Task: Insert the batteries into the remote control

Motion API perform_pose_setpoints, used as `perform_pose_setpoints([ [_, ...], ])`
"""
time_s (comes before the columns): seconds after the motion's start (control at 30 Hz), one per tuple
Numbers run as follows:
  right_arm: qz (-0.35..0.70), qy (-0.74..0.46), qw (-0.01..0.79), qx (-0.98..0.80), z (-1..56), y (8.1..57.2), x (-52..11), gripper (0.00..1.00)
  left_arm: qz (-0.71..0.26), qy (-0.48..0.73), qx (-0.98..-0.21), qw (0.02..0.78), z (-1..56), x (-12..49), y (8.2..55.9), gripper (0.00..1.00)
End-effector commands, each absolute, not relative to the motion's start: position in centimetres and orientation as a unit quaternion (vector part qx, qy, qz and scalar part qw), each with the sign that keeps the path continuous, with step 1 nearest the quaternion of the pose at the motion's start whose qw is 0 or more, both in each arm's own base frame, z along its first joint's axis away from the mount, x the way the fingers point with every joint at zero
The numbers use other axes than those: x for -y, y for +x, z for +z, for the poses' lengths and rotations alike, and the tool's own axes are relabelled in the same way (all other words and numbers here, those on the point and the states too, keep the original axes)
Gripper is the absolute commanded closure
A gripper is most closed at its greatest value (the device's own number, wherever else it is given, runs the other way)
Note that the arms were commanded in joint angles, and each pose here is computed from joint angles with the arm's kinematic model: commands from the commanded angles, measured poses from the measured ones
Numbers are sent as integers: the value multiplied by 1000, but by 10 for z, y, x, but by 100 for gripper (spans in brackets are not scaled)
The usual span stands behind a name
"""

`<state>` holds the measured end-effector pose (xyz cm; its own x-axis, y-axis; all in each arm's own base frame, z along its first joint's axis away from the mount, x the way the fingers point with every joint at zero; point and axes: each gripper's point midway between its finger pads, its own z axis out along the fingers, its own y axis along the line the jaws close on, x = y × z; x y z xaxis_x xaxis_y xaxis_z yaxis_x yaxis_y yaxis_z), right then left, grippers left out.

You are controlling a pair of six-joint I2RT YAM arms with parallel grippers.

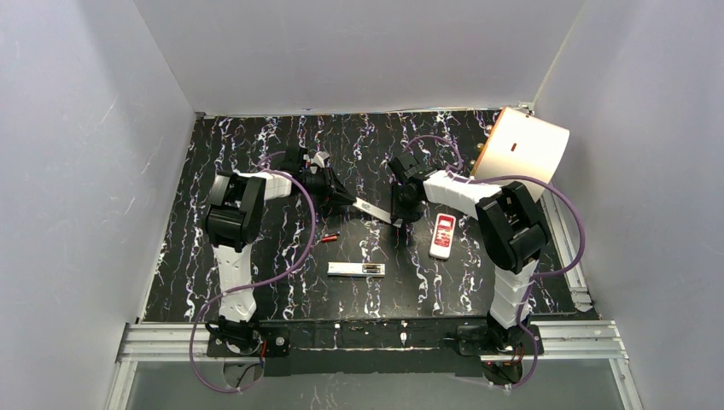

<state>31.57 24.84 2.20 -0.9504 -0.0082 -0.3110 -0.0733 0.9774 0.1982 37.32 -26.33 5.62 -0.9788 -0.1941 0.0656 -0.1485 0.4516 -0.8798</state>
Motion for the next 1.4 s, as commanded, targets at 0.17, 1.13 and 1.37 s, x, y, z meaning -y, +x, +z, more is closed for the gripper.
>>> perform_pose_setpoints([
  [0.17,48,-59,114,-990,-19,300,-232,58,-545,-43,-837,-24,107,294,342,84],
  [1.13,63,-122,149,-979,-3,308,-233,60,-472,21,-881,16,121,296,344,80],
  [1.37,92,-121,173,-973,18,313,-243,58,-450,41,-891,48,129,290,354,100],
])
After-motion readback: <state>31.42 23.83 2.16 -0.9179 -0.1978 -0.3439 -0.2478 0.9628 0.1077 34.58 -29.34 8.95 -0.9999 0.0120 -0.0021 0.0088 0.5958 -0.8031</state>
